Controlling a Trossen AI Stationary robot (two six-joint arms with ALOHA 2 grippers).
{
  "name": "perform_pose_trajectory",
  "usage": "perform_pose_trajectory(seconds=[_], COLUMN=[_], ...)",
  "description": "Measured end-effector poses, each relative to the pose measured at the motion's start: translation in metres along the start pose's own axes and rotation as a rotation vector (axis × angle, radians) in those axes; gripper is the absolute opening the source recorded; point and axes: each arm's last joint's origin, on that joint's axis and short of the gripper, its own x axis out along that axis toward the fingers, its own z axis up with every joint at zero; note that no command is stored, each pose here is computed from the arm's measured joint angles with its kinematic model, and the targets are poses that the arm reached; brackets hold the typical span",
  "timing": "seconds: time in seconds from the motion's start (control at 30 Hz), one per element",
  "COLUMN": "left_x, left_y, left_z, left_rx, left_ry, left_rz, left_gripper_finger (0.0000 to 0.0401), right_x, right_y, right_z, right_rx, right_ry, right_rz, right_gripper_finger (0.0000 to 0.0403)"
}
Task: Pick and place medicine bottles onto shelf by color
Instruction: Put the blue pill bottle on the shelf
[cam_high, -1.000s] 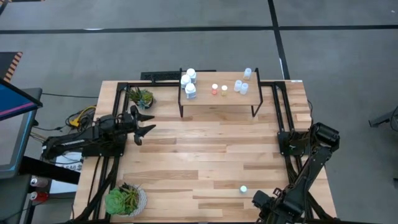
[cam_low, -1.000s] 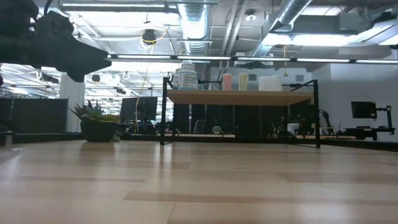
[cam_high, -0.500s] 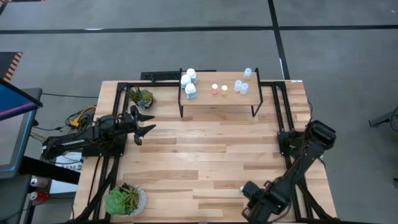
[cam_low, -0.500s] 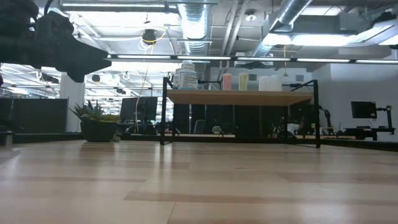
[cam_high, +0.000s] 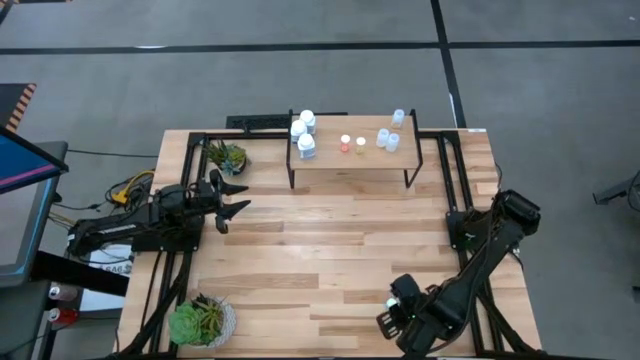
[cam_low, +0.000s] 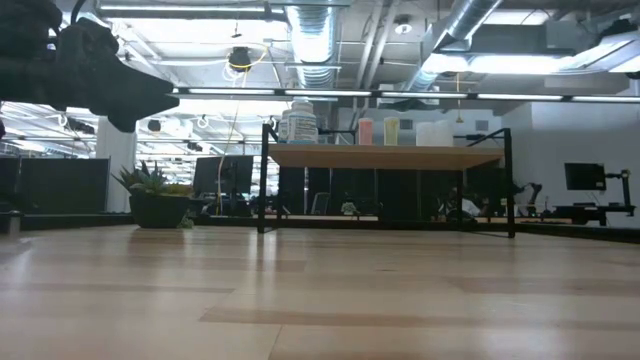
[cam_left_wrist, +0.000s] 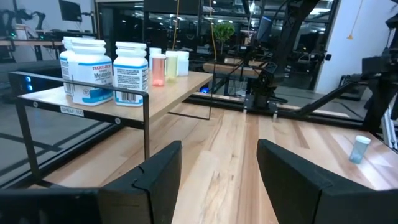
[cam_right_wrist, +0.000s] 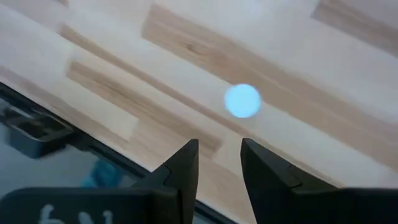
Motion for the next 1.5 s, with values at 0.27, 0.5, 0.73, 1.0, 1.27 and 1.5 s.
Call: perform_pose_trajectory(seconds=[0.27,0.5,0.73,1.0,1.27,1.5], left_x=[0.000,0.000,0.000,0.000,0.000,0.000], left_y=[0.000,0.000,0.000,0.000,0.000,0.000], left_z=[0.000,0.000,0.000,0.000,0.000,0.000], left_rx=[-0.003,-0.002,-0.002,-0.004,-0.004,0.001], left_ry=[0.000,0.000,0.000,0.000,0.000,0.001], left_rz=[0.000,0.000,0.000,0.000,0.000,0.000], left_gripper_finger=[0.0196,0.0196,0.0196,0.0196,0.0196,0.0196], right_x=[-0.001,0.001,0.013,0.017,0.037,0.042], right_y=[0.001,0.000,-0.007,-0.006,0.002,0.004], right_z=[0.007,0.008,0.008,0.010,0.018,0.022], right_rx=[0.120,0.111,0.133,0.099,0.038,0.015], right_ry=[-0.045,-0.037,0.009,0.014,0.032,0.042], right_rz=[-0.006,-0.041,-0.091,-0.082,-0.129,-0.145], right_gripper_finger=[0.0167,0.0215,0.0234,0.0235,0.0245,0.0274])
